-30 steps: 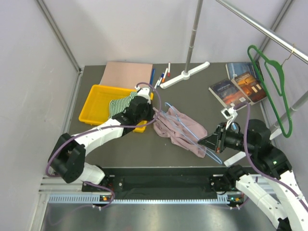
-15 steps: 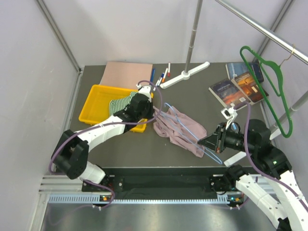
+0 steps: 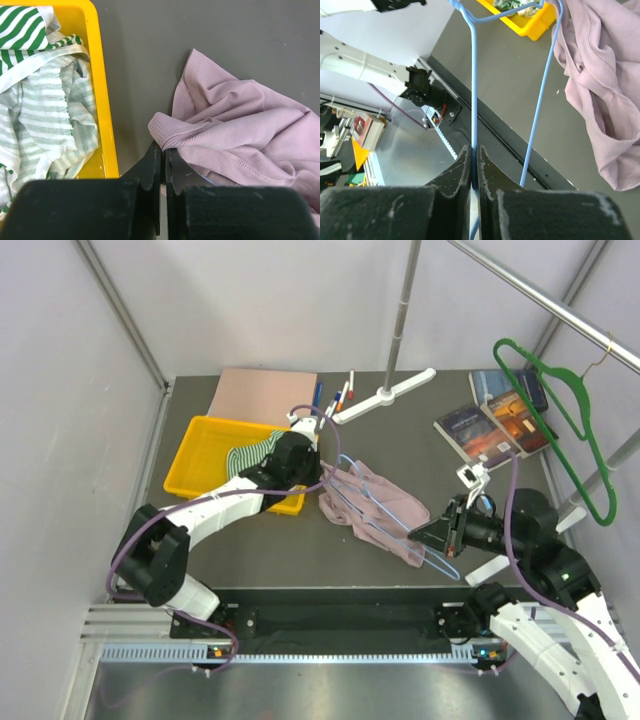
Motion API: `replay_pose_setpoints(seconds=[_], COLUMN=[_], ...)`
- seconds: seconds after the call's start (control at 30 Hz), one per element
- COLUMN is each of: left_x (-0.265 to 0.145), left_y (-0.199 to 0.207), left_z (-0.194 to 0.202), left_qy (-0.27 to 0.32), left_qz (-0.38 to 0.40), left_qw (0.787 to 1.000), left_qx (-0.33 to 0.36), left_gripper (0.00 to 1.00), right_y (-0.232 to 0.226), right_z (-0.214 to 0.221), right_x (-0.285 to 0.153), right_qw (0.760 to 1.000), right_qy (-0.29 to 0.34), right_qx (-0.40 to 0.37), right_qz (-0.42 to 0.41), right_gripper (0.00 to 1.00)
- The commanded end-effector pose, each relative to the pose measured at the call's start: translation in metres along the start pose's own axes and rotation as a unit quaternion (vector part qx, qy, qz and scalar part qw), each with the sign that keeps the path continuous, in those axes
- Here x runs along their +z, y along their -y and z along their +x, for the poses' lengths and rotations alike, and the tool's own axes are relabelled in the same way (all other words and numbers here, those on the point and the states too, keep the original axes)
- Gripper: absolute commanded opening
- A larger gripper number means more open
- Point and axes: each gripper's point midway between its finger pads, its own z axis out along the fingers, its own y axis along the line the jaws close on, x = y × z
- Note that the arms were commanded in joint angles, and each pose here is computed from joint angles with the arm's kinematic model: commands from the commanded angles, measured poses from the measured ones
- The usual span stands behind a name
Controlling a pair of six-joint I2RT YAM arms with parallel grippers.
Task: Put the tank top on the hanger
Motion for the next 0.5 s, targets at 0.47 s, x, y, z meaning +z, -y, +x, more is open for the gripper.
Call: replay_pose_setpoints(seconds=[0.47], left_x=[-0.065], left_y=[0.050], left_z=[-0.027], left_qy=[0.037], left_qz=[0.140], left_qw=[0.987], left_qx=[-0.067], left_gripper=[0.00], right_y=[0.008], right_z=[-0.016], right_x=[0.036], right_qw=[0.995], right_qy=[0.075], right_qx=[-0.018], right_qz=[-0.064], right_gripper=[0.00])
